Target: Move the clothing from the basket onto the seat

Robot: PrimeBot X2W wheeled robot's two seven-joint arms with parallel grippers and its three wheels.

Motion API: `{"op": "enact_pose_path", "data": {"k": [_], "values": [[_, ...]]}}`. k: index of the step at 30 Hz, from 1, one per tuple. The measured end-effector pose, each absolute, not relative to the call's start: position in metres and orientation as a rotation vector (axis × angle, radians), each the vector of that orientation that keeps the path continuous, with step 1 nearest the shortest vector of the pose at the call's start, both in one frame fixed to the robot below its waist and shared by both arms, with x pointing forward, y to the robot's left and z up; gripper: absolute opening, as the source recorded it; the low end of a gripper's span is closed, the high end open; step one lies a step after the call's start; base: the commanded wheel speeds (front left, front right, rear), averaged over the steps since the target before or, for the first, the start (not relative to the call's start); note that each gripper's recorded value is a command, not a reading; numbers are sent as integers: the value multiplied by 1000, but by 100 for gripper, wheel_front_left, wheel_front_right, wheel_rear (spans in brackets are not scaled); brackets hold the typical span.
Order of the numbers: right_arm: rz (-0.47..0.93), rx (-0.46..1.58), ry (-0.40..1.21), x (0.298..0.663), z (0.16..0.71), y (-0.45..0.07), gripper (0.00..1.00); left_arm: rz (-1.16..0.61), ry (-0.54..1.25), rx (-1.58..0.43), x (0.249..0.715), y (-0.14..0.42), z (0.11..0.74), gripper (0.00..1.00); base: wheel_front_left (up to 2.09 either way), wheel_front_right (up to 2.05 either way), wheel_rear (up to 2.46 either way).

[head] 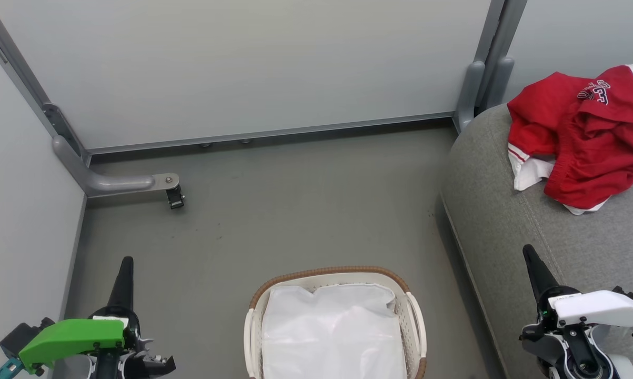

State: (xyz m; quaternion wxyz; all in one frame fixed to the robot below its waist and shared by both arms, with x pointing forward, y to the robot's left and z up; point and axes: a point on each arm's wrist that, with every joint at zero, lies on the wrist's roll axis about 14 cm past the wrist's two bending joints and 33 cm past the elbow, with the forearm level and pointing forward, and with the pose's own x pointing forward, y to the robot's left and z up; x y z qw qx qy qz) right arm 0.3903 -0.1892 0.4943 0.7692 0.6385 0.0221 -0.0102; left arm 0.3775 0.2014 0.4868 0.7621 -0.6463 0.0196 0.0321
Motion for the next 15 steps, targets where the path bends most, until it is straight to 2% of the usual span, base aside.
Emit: {"op": "enact_pose_path", "data": {"k": [15], "values": [[-15, 1493, 26, 389, 500, -195, 0, 38, 26, -1502, 383, 200, 496, 0, 0, 0, 0]]}}
